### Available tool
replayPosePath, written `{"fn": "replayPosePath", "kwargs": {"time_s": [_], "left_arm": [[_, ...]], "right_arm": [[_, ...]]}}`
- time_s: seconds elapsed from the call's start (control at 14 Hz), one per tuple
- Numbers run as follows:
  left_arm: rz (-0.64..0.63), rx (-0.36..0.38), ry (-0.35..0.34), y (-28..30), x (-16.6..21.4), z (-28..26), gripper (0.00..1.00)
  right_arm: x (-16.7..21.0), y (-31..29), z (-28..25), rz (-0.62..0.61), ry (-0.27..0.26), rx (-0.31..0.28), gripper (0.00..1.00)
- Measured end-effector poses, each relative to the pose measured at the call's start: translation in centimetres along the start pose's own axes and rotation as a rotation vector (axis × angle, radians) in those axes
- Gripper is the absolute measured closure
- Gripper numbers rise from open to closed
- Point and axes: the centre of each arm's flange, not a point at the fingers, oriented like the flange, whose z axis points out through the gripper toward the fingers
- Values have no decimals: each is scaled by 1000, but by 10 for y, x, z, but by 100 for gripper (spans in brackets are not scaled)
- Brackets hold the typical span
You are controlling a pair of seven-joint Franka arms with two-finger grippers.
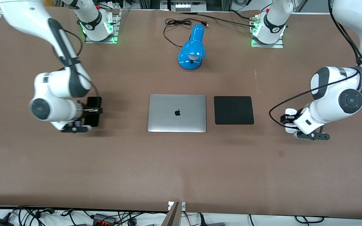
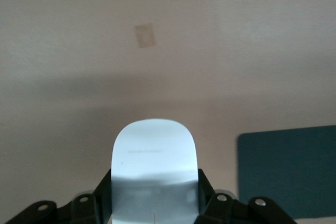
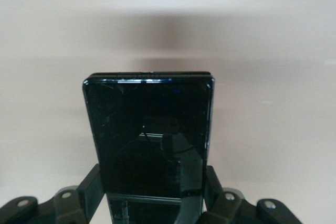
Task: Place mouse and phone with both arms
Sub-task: 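Carry the phone toward the laptop while the left gripper carries the mouse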
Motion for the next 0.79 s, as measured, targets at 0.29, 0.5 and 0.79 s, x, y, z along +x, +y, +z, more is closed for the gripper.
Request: {"fn": "replayPosePath", "kwargs": {"time_s": [0.29,0.5,0.79], "left_arm": [[-10,-16,-20,53,-6,-12,38],[-18,-28,-37,96,-15,-11,38],[-37,-30,-64,143,-36,11,38]], "right_arm": [[5,-45,33,-2,20,52,21],[5,-71,57,17,22,40,21],[-4,-112,74,38,30,23,21]]}}
